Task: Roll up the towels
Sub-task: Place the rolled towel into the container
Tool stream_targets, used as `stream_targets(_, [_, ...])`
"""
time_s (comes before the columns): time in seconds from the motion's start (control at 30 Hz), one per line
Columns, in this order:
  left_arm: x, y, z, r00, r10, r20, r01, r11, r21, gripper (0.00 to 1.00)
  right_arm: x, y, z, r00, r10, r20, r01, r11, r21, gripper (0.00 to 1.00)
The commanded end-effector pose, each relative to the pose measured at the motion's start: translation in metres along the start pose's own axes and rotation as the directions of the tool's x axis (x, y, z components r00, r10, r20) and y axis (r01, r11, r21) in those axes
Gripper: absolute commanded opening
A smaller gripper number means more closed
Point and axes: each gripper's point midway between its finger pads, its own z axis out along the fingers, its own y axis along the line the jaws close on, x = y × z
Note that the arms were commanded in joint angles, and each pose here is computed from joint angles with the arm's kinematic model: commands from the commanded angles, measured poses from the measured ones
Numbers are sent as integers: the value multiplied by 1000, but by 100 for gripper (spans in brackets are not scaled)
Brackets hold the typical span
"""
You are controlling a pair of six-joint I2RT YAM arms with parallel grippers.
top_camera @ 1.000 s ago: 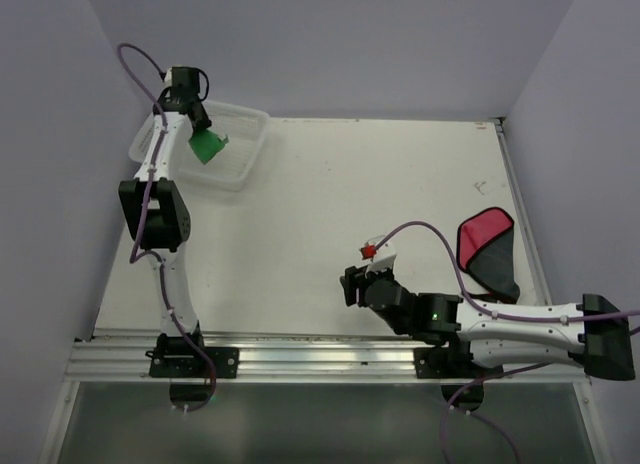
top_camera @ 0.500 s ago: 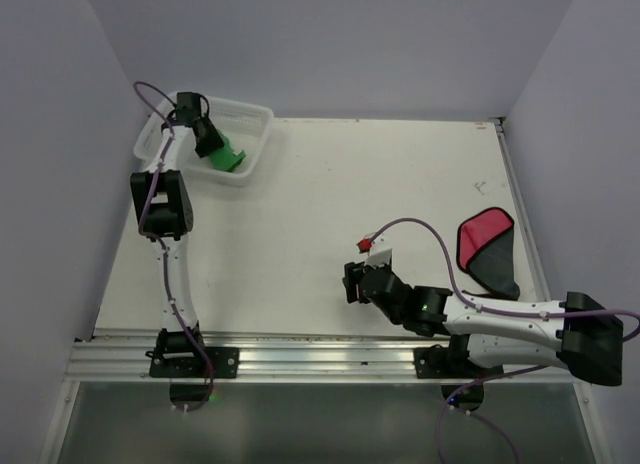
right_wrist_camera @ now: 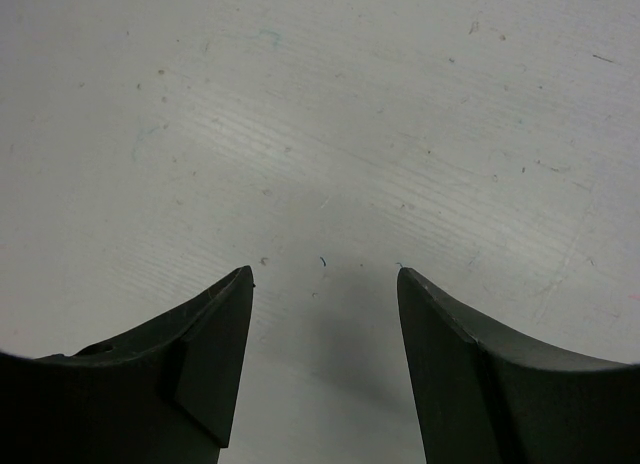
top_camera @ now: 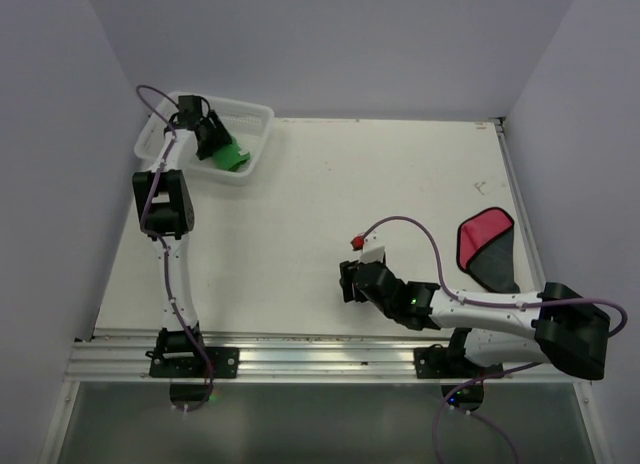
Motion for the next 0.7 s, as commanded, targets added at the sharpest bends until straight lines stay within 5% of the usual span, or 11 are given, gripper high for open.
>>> stream_targets(0.0, [6,1,11,1000,-8,-6,8,999,31,72,-22,16,2,998,39,44,-37,998,-51,63])
stream_targets(0.27, [-9,-6,-8,999,14,41,-16,999,49,84,-23,18,3,999,31,39,-29,998,-61,63])
stream_targets(0.4, [-27,-11,-29,996,29,79,-32,999,28,100,-25,19,2,999,34,37,-31,998,-62,63])
stream_targets(0.67, [-54,-17,-68,989,72,125,-71,997,-13,100,-35,19,-3,997,48,52,-45,997,-60,65])
